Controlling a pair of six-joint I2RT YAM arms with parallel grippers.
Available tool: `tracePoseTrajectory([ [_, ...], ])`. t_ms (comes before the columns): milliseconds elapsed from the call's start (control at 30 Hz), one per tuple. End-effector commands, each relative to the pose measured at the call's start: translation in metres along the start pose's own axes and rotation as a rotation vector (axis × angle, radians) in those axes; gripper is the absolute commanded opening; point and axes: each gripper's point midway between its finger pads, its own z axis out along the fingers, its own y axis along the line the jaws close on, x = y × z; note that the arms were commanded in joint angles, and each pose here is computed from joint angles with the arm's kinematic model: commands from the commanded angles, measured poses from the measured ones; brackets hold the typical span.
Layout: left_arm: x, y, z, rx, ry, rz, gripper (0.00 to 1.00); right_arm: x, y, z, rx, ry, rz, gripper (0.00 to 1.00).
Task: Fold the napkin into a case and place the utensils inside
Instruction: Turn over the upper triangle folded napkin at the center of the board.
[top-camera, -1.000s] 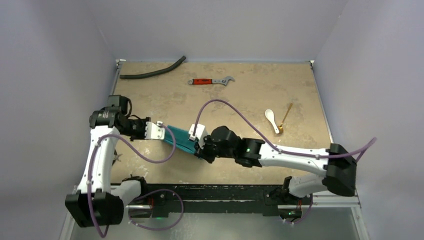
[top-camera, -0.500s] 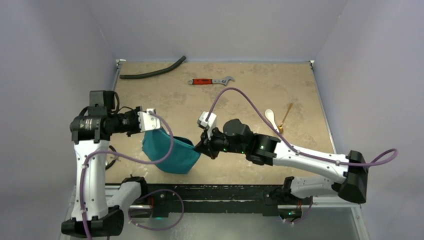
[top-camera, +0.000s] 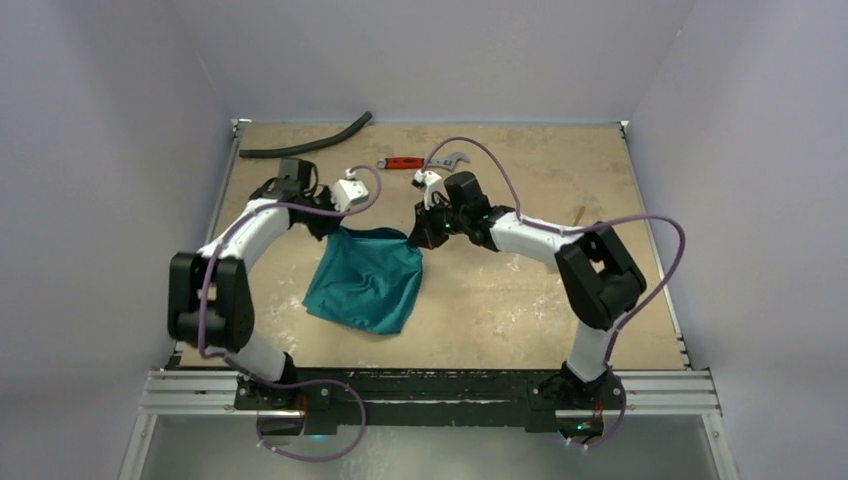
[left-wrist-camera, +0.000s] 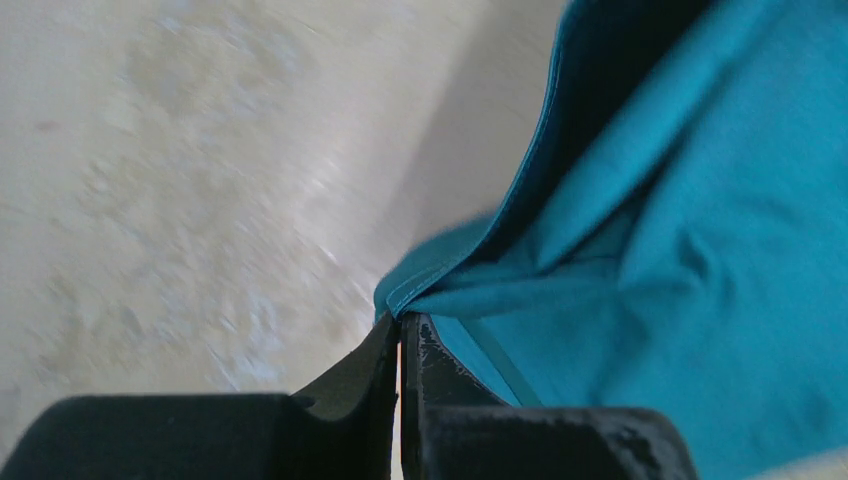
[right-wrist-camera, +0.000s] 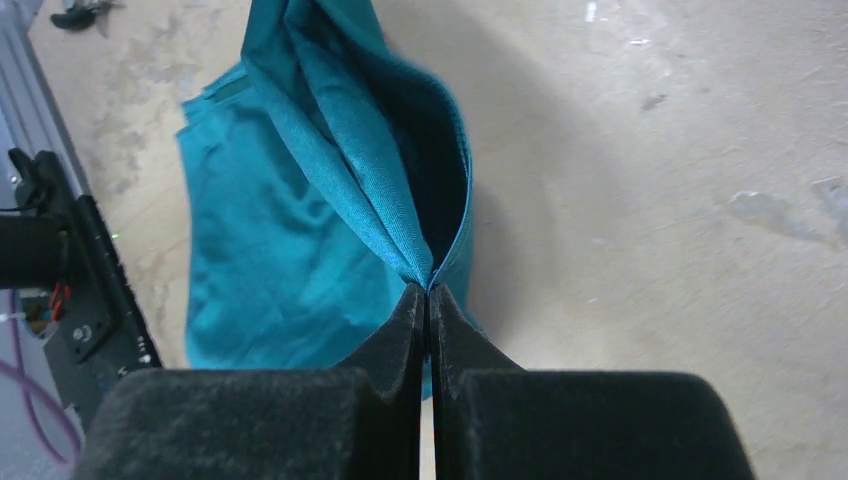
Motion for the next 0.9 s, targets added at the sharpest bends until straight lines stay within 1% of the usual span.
tracePoseTrajectory([
  [0,-0.059,0.09,0.03,-0.293,-0.064,-0.105,0.02,-0.028,-0.017,0.009,-0.09,-0.04,-0.044,0.0],
  [33,-0.067,0.105,0.037,-0.317,-0.064,-0.141,0.09,-0.026,-0.028,0.013,-0.079,-0.037,-0.032,0.0],
  [67,-0.069,0.116,0.044,-0.341,-0.048,-0.159,0.28,-0.025,-0.037,0.017,-0.072,-0.034,-0.022,0.0],
  [100,-0.068,0.126,0.052,-0.359,-0.037,-0.197,0.39,-0.024,-0.045,0.021,-0.07,-0.03,-0.011,0.0],
  [133,-0.067,0.134,0.059,-0.375,-0.026,-0.214,0.48,-0.023,-0.054,0.024,-0.065,-0.028,0.002,0.0],
  [167,-0.067,0.14,0.064,-0.385,-0.018,-0.232,0.5,-0.023,-0.061,0.027,-0.062,-0.029,0.01,0.0],
  [233,-0.067,0.146,0.071,-0.386,-0.005,-0.24,0.64,-0.024,-0.077,0.031,-0.058,-0.031,0.03,0.02],
  [267,-0.067,0.147,0.072,-0.384,-0.005,-0.236,0.67,-0.026,-0.082,0.034,-0.06,-0.032,0.038,0.04],
  [367,-0.074,0.147,0.069,-0.375,-0.028,-0.212,0.7,-0.027,-0.1,0.042,-0.051,-0.025,0.058,0.11],
  [500,-0.094,0.122,0.064,-0.244,-0.092,-0.165,0.7,-0.021,-0.121,0.052,-0.033,0.001,0.094,0.18],
  [533,-0.096,0.115,0.064,-0.218,-0.097,-0.159,0.69,-0.023,-0.124,0.053,-0.029,-0.002,0.106,0.24],
  [567,-0.097,0.108,0.066,-0.189,-0.095,-0.149,0.69,-0.025,-0.126,0.053,-0.025,-0.005,0.115,0.3],
  [633,-0.094,0.097,0.072,-0.141,-0.082,-0.125,0.68,-0.028,-0.134,0.053,0.014,-0.003,0.115,0.33],
  [733,-0.085,0.082,0.083,-0.08,-0.046,-0.107,0.67,-0.036,-0.146,0.046,0.106,-0.01,0.109,0.42],
  [800,-0.075,0.077,0.088,-0.068,-0.023,-0.093,0.65,-0.047,-0.148,0.035,0.162,-0.048,0.1,0.42],
  [867,-0.066,0.078,0.09,-0.083,0.007,-0.085,0.63,-0.06,-0.141,0.019,0.191,-0.116,0.089,0.38],
])
